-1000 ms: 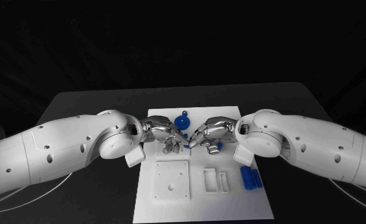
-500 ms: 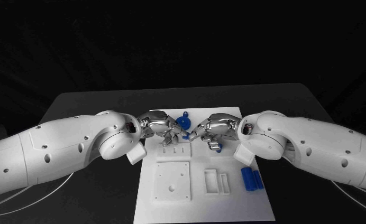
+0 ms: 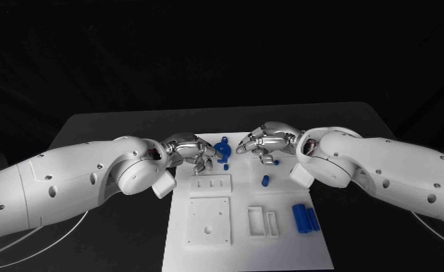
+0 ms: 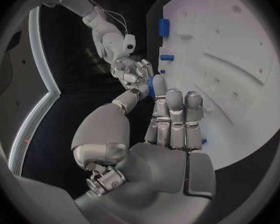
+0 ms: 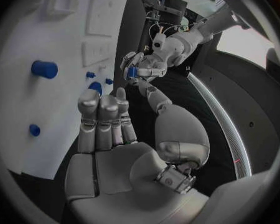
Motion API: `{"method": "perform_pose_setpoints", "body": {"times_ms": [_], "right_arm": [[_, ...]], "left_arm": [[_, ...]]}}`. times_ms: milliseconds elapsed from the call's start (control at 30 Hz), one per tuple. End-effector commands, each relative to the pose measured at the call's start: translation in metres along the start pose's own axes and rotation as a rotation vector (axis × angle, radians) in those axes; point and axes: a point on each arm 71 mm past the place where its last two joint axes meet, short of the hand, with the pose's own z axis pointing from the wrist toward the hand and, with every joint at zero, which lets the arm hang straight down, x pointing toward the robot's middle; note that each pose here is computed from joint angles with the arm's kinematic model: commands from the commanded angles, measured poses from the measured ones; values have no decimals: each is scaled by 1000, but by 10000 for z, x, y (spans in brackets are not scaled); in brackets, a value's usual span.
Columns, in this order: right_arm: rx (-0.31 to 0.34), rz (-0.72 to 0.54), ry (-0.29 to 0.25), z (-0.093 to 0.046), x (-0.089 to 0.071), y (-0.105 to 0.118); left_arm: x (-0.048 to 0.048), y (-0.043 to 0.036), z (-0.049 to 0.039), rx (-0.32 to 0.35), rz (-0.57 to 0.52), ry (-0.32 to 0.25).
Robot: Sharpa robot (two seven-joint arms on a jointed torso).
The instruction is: Assemble the parts on the task board
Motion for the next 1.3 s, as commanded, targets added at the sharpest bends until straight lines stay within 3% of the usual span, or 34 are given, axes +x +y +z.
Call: {"method": "perform_pose_setpoints", "body": {"times_ms": [33,233,567,800,1300], "right_arm": [[-80,-129,-77,-27,-78,73],[-131,-291,-104,-56,-90,125],[-245,-589,-179,-49,25,328],[-283,-658,-227,-29,80,423],[-316,-712,-230,42,211,515]], "left_arm": [[-32,4,-10,9,-92,-29],[-62,26,-30,2,-127,-41],[-67,42,-38,-9,-156,-49],[-70,51,-44,-13,-161,-54],[-41,53,-44,-15,-189,-47]]}}
